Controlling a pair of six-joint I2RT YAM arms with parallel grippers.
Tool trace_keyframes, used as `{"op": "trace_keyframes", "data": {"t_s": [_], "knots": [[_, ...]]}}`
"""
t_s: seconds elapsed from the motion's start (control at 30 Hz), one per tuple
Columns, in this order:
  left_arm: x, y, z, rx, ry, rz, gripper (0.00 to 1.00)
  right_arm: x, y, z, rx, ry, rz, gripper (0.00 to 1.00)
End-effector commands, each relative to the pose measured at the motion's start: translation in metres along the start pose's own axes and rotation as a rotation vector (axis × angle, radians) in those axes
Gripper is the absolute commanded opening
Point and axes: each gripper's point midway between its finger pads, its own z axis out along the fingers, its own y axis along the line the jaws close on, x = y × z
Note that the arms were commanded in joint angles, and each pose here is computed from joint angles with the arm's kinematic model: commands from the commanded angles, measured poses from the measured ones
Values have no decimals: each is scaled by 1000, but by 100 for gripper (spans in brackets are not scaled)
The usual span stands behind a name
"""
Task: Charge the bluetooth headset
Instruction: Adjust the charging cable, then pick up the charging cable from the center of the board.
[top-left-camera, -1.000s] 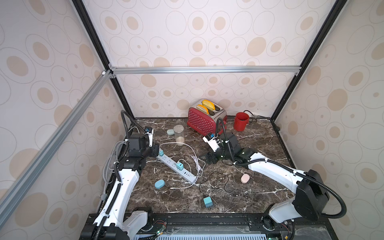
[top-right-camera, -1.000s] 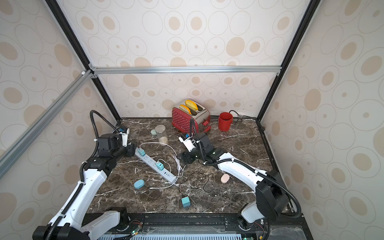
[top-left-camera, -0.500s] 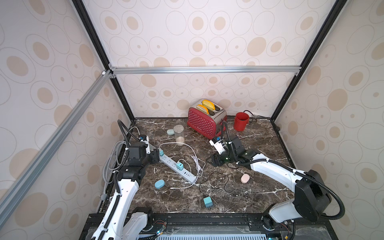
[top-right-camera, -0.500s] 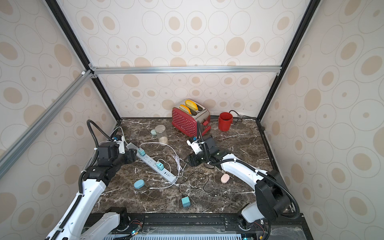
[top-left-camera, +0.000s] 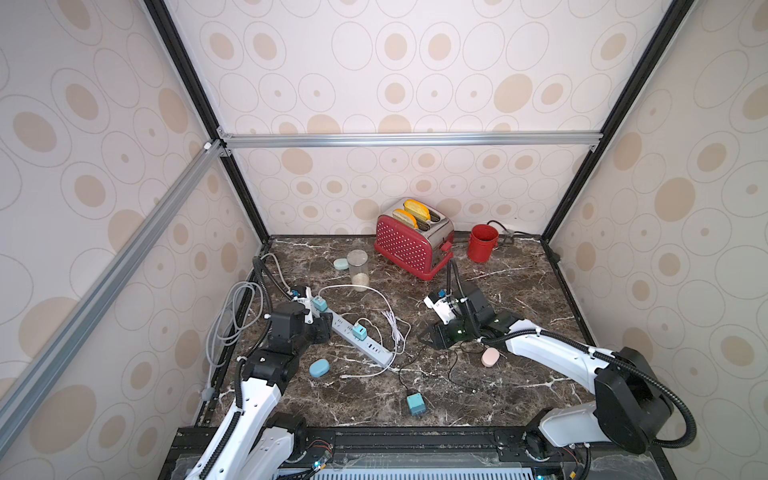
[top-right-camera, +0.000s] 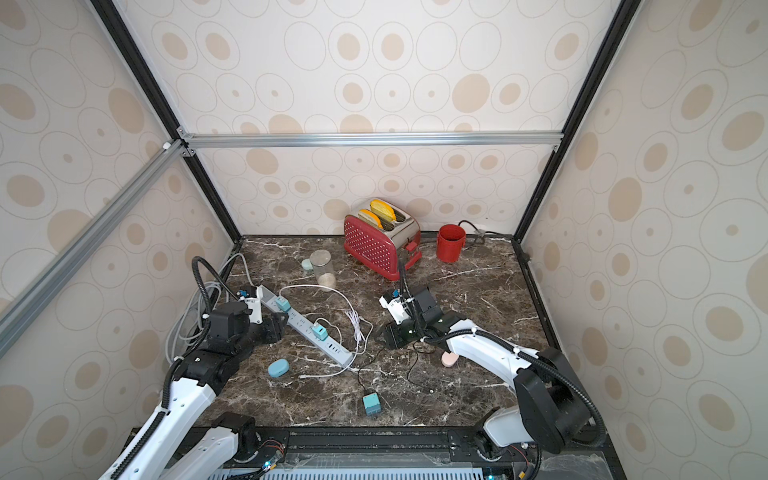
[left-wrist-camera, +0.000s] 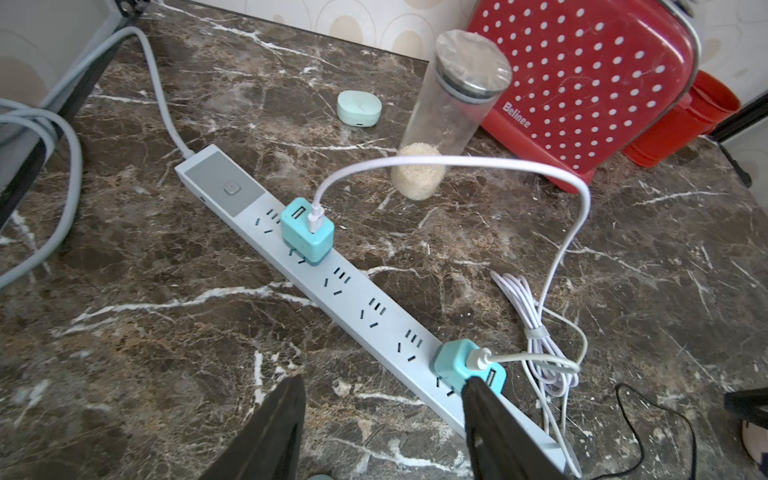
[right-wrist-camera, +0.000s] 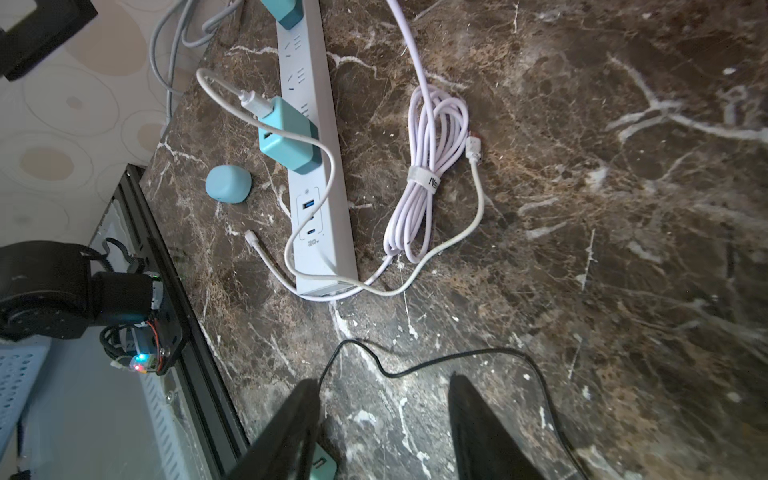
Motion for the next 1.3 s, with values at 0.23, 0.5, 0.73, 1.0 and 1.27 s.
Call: {"op": "trace_keyframes", "data": {"t_s": [0.23,0.5,0.73,1.0,1.27], "knots": [[4,-9,2,46,1,-23,61,-1,4,20,-73,17,50,50],[-1,-9,2,40,-17,-16,59,34,69,19,-252,94,-453,47],[2,0,8,-9,-1,-71,59,43,116,39,-370,96,-792,36],[3,6,8,-52,25,-59,61,38,133,75,-333,56,-860,37],[4,9,12,-81,54,-37,62,54,145,108,-328,105,-942,48]]}}
